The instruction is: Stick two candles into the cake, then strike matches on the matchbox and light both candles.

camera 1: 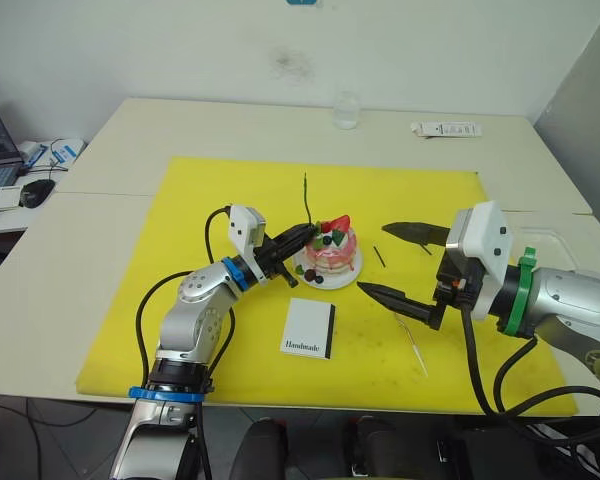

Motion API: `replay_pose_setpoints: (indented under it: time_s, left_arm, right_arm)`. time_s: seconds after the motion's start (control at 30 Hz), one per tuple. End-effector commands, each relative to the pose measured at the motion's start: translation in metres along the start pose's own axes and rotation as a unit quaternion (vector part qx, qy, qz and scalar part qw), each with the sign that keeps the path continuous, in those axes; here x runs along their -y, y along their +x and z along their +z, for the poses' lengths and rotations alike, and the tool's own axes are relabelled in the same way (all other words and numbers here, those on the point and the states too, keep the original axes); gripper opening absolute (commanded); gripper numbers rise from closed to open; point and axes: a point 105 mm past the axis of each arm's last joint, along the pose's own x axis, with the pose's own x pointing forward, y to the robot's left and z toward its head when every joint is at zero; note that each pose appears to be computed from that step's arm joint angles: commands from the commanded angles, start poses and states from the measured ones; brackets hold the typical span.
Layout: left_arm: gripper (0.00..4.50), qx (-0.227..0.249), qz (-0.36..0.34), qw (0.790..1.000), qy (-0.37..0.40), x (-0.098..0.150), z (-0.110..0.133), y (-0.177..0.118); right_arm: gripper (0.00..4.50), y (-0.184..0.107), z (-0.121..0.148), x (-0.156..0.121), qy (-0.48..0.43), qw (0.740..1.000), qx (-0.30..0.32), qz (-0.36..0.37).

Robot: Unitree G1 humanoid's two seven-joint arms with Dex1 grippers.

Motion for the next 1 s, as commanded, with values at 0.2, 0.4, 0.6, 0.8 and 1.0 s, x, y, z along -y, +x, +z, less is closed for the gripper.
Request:
replay_pose_setpoints:
  time_s: [0.2,0.4,0.6,0.8,1.0]
  left_arm:
    - [0.00,0.003,0.002,1.000,-0.009,0.000,-0.001,-0.002]
    - [0.91,0.021,0.013,1.000,-0.020,-0.006,0.017,-0.005]
    - [2.79,0.033,0.011,0.999,-0.018,-0.004,0.033,-0.012]
    - [4.47,0.042,0.033,0.998,0.016,-0.011,0.054,-0.028]
    - [4.47,-0.050,-0.059,0.991,0.112,0.005,0.067,-0.059]
  right_arm:
    - [4.46,0.000,0.008,-0.004,-0.025,1.000,0.016,0.002]
    - [4.50,0.001,0.007,-0.003,-0.025,1.000,0.016,0.003]
    - [4.50,0.002,0.006,-0.002,-0.024,1.000,0.016,0.002]
    - [4.50,0.001,0.008,0.005,-0.030,0.999,0.021,-0.014]
    - [4.50,-0.018,-0.007,0.012,-0.013,0.998,-0.014,-0.067]
